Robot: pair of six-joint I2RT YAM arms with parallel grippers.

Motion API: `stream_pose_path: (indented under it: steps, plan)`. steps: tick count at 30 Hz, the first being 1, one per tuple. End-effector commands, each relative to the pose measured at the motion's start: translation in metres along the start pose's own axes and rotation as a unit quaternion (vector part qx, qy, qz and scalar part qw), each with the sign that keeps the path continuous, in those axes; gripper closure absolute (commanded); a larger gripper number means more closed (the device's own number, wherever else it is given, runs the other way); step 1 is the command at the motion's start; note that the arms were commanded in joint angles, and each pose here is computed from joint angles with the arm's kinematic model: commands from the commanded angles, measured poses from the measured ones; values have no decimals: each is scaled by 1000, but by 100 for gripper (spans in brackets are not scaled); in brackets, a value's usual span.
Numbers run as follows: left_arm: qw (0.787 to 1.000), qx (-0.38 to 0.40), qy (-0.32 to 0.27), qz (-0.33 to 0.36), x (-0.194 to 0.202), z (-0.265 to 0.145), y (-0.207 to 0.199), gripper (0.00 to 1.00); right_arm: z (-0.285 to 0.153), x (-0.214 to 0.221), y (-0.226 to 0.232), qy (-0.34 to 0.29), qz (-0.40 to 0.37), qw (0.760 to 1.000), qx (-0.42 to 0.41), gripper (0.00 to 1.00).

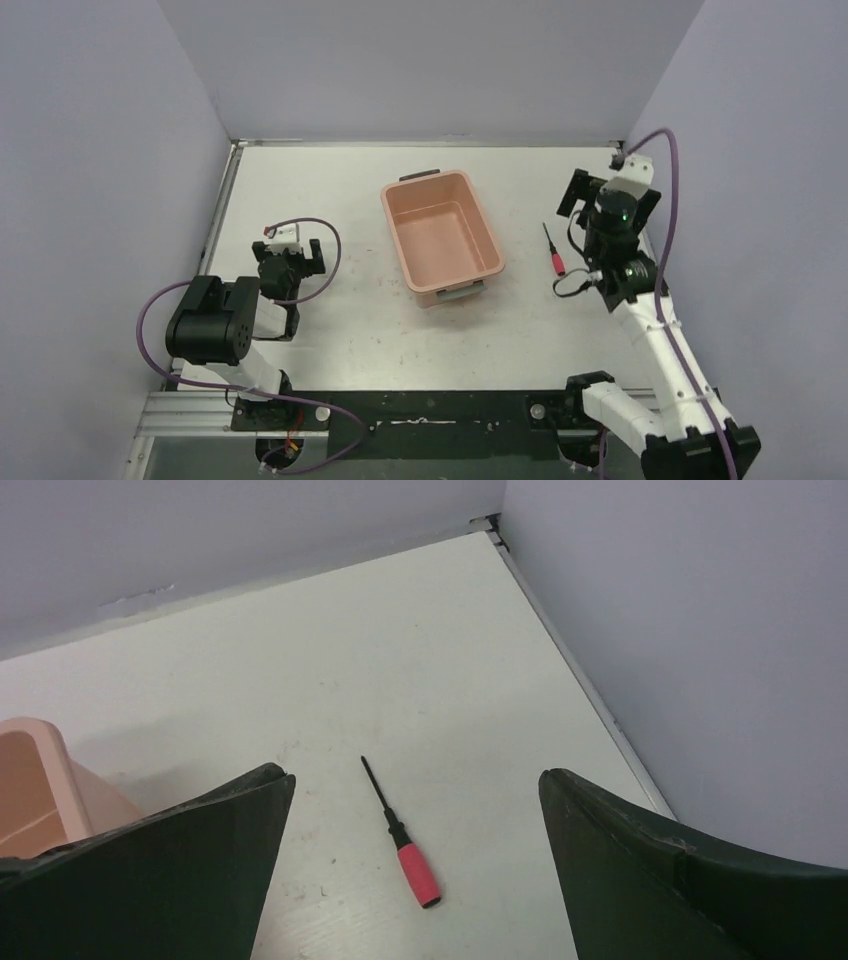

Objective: Put the screwdriver in the bin

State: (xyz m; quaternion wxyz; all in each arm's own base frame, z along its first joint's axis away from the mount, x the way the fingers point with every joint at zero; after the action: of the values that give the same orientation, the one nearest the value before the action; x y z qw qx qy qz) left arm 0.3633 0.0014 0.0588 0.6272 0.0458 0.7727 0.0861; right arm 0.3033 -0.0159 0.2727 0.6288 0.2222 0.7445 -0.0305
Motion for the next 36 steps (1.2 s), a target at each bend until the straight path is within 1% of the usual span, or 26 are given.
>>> stream_pose_path:
  steps: [1, 3, 5, 10, 13, 14, 16, 17, 18, 19, 20, 23, 24, 27, 30, 36]
  plan:
    - [1000, -1, -29, -5, -18, 4, 1, 3, 39, 29, 12, 166, -96, 981, -3, 0]
    - [1000, -1, -29, -5, -17, 4, 1, 3, 60, 54, 18, 254, -101, 962, -25, 0]
    - [1000, -2, -30, -5, -18, 5, 1, 3, 75, 82, 17, 319, -110, 941, -26, 0]
    - [1000, -1, -29, -5, -17, 4, 1, 3, 97, 156, 9, 415, -132, 900, -28, 0]
    - [1000, -1, -29, -5, -18, 4, 1, 3, 102, 196, -2, 453, -140, 880, -17, 0]
    - [1000, -1, -29, -5, -17, 4, 1, 3, 102, 207, -6, 464, -144, 874, -12, 1]
    - [1000, -2, -28, -5, -17, 5, 1, 3, 100, 225, -14, 483, -149, 863, -3, 7]
    - [1000, -1, -29, -5, -17, 4, 1, 3, 98, 232, -17, 490, -150, 859, 0, 8]
    - [1000, -1, -29, -5, -17, 4, 1, 3, 97, 236, -19, 493, -150, 857, 3, 13]
    - [1000, -1, -29, -5, -17, 5, 1, 3, 95, 241, -22, 497, -149, 855, 5, 23]
    - [1000, -1, -28, -5, -17, 4, 1, 3, 94, 244, -23, 500, -149, 853, 7, 38]
    - [1000, -2, -29, -5, -18, 4, 1, 3, 90, 241, -23, 499, -145, 854, 9, 87]
    - [1000, -1, -29, -5, -17, 4, 1, 3, 89, 237, -22, 496, -144, 856, 9, 99]
    - [1000, -1, -28, -5, -17, 4, 1, 3, 85, 211, -16, 474, -139, 870, 8, 100]
    - [1000, -1, -29, -5, -17, 5, 1, 3, 81, 164, -6, 426, -137, 894, 16, 100]
    - [1000, -1, -29, -5, -18, 5, 1, 3, 55, 79, 14, 362, -122, 924, 12, 100]
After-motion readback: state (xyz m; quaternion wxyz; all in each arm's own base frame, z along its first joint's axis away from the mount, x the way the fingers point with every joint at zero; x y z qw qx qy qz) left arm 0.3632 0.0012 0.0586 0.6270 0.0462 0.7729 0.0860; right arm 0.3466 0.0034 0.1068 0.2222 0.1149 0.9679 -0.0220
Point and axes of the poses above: each gripper's point midway between its finger pads, its own z axis out along the fingers, its own y axis along the line the jaws close on, x = y × z, the point moved 1 cm from there along -z, back along the fingers, and after that the axes turned 11 degrees about z, right-handed, at the moved point
